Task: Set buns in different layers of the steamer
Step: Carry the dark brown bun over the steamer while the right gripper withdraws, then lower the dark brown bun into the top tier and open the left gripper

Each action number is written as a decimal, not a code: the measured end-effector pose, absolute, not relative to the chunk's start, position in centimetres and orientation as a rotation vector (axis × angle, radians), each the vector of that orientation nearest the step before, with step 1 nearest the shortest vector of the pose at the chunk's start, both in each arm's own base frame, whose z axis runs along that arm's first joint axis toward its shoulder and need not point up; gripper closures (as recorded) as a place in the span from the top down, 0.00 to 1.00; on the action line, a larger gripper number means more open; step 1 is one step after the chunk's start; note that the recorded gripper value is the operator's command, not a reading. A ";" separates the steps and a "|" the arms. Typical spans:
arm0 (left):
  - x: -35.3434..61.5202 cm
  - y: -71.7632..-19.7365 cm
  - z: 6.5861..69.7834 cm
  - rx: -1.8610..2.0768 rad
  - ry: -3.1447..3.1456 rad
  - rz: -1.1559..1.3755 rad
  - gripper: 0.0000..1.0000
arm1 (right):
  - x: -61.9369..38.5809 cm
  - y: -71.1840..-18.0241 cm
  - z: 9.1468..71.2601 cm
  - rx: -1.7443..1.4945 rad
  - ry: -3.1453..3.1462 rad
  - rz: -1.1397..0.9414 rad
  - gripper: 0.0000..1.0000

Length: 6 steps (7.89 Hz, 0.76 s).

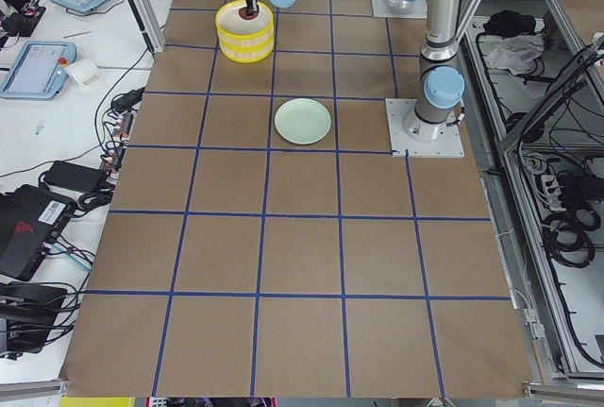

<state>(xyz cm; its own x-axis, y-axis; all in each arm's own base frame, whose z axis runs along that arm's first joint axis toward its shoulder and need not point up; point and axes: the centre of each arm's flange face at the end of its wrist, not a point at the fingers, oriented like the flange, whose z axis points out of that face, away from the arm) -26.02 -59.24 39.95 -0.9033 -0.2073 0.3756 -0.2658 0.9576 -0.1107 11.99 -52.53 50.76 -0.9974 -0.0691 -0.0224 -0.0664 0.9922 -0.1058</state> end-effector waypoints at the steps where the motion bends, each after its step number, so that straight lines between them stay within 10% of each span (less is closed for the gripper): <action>1: -27.3 -59.9 38.8 0.310 -2.676 0.221 0.00 | 12.5 -52.3 50.6 -0.118 3.108 -0.153 1.00; 6: -31.0 -62.2 31.4 0.332 -2.547 0.184 0.65 | 12.9 -52.5 49.8 -0.144 3.098 -0.134 1.00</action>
